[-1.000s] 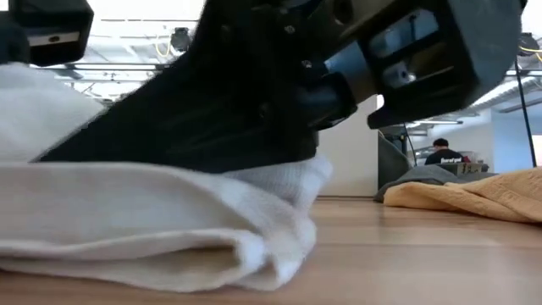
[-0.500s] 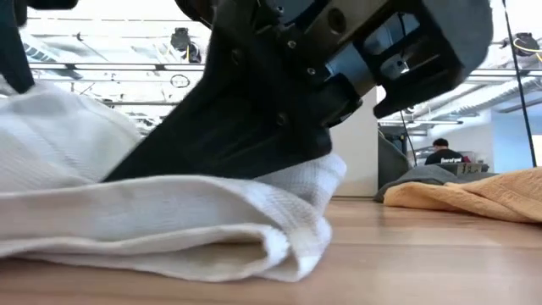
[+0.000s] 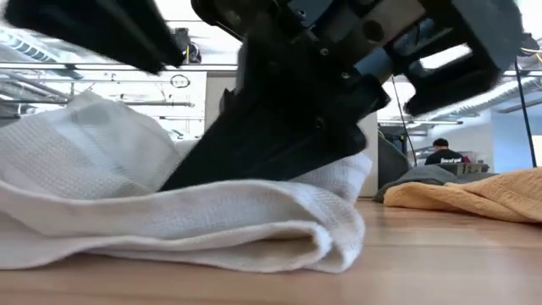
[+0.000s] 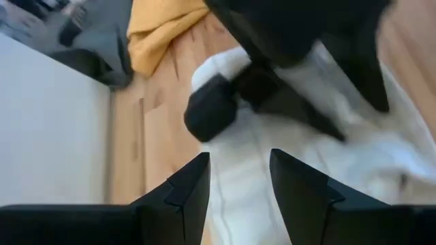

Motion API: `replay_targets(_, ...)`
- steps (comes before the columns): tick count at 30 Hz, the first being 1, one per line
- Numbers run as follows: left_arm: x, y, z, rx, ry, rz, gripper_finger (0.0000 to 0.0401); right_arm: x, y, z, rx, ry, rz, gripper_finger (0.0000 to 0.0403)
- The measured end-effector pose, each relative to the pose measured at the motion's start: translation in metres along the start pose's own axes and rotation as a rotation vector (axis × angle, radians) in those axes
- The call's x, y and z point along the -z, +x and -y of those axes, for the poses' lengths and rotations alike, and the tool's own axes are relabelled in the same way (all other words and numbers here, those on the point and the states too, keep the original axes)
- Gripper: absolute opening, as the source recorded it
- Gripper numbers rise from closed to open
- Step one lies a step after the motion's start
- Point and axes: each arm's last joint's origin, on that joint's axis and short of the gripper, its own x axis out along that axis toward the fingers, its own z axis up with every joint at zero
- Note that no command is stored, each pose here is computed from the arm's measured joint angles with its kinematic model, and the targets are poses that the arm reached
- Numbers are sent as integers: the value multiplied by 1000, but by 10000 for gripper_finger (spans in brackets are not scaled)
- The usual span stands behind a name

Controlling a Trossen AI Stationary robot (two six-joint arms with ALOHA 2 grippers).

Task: Fold towel
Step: Put the folded white patterned towel into the laundry bin

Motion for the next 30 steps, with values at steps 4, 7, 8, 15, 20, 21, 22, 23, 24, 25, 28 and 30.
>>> replay_targets(4,-1,21,-18,188,-92,-47,161,-6,-12,-6,6,-52,10,153)
replay_targets(7,5,31,-24,240,-113,-114,161,-11,-19,-11,16,-90,28,153)
replay_targets(8,7,32,-24,238,-110,-127,161,-12,-22,-13,19,-103,35,153)
replay_targets(15,5,33,-23,244,-67,-105,160,-22,-36,-24,49,-204,85,153)
replay_targets(20,12,49,-20,258,-56,-155,160,-34,-52,-31,44,-278,141,153)
replay_targets(21,14,53,-18,267,-56,-166,160,-36,-54,-33,42,-297,156,153)
replay_targets(22,16,58,-17,278,-54,-182,160,-40,-59,-35,41,-313,172,153)
replay_targets(23,18,63,-16,287,-58,-189,160,-42,-63,-36,40,-334,182,153)
replay_targets(24,19,67,-15,291,-59,-190,160,-45,-68,-37,39,-351,195,153)
replay_targets(25,20,70,-14,296,-57,-193,160,-48,-73,-39,38,-366,212,153)
replay_targets(28,20,78,-13,297,-55,-174,160,-58,-90,-41,38,-406,251,153)
replay_targets(30,19,81,-14,300,-51,-166,160,-65,-105,-41,38,-426,276,153)
